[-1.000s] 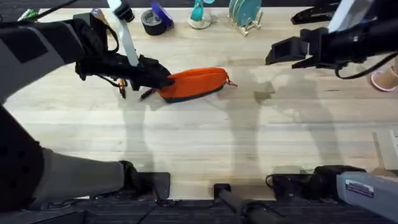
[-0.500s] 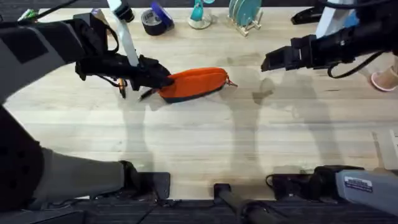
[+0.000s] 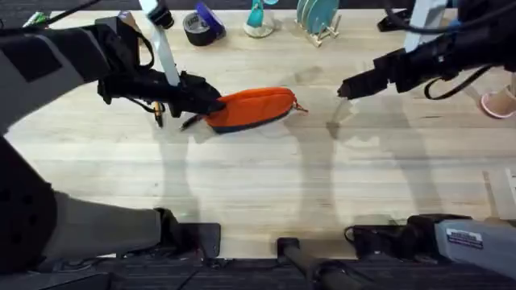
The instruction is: Unzip the bag, pick up the pens from the table one at a time and place them inside, then zip the bag closed.
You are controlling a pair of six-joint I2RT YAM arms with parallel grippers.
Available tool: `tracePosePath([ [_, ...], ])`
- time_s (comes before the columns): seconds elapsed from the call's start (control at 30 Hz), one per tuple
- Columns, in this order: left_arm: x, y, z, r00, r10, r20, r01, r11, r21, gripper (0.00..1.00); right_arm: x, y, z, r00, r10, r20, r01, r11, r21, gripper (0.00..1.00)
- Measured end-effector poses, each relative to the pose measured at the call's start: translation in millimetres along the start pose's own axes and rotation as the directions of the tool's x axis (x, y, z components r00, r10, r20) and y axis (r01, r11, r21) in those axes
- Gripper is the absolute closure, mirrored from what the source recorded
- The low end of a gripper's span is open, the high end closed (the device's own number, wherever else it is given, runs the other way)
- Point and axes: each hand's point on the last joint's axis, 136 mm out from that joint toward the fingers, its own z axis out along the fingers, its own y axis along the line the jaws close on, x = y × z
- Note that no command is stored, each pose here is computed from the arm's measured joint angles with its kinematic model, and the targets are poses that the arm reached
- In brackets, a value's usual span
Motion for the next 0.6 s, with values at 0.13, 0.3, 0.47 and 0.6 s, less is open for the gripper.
tracePosePath([
  [0.13,0.0,0.0,0,1.000,0.000,0.000,0.000,1.000,0.000,0.958,-10,6,3,0.993,-0.117,0.030,0.118,0.993,0.001,0.006],
  [0.3,0.0,0.0,0,1.000,0.000,0.000,0.000,1.000,0.000,0.959,-20,13,7,0.979,-0.196,0.057,0.196,0.981,0.002,0.006],
  [0.47,0.0,0.0,0,1.000,0.000,0.000,0.000,1.000,0.000,0.959,-23,14,18,0.973,-0.228,0.048,0.228,0.974,-0.011,0.006],
  [0.6,0.0,0.0,0,1.000,0.000,0.000,0.000,1.000,0.000,0.959,-21,13,32,0.971,-0.237,0.026,0.238,0.971,-0.034,0.006],
])
